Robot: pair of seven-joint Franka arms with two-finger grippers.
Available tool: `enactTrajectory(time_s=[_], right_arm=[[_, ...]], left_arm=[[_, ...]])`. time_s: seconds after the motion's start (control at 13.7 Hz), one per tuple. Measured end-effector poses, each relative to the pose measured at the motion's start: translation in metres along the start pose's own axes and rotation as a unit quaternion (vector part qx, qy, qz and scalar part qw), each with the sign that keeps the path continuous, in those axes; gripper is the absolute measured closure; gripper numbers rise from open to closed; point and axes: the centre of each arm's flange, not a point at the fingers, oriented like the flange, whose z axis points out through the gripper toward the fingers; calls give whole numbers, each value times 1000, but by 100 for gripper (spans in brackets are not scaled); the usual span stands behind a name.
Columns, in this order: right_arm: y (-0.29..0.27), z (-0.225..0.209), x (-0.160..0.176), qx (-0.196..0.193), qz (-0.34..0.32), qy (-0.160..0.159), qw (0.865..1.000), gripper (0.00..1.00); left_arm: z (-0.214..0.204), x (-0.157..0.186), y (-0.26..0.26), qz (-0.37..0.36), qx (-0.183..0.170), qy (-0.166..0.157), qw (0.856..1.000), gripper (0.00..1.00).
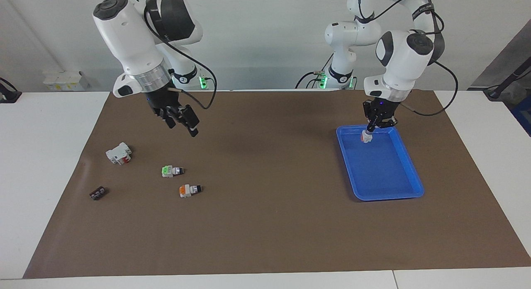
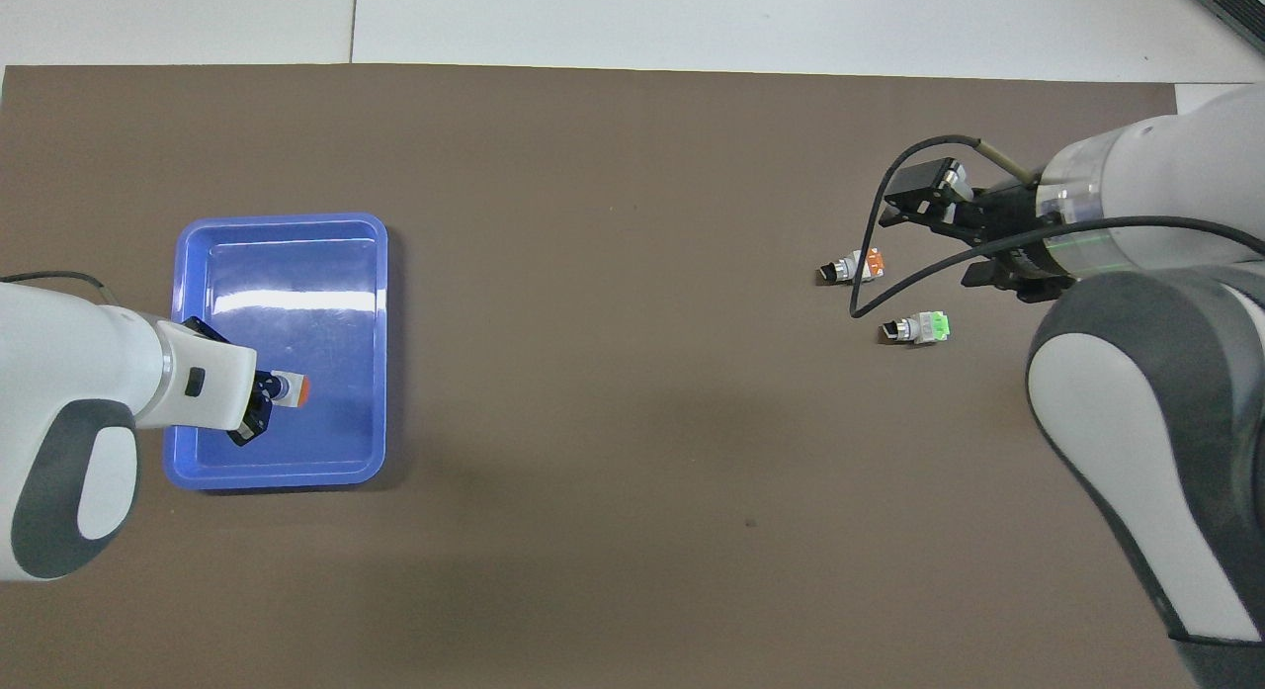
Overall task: Turn and place switch with both arms
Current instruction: 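Lower the switch into the tray while the right gripper withdraws, then release the switch in the tray with the left gripper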
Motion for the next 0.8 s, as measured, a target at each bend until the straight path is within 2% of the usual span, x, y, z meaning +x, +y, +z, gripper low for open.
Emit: enactTrajectory(time_s=[0.15, 0.37, 0.51, 0.8], right_arm=[[34, -2, 18, -38, -64, 3, 997, 0], [62, -17, 23, -85, -133, 0, 987, 0], [64, -38, 16, -103, -160, 0, 982, 0], [68, -75, -3, -111, -163, -19, 980, 0]], left_arm=[[25, -1, -1, 4, 1, -7, 1000, 90], [43, -2, 2, 7, 3, -6, 1000, 90], [43, 0, 4, 9, 3, -5, 1000, 72], [25, 1, 5, -22, 15, 2, 1000, 23]])
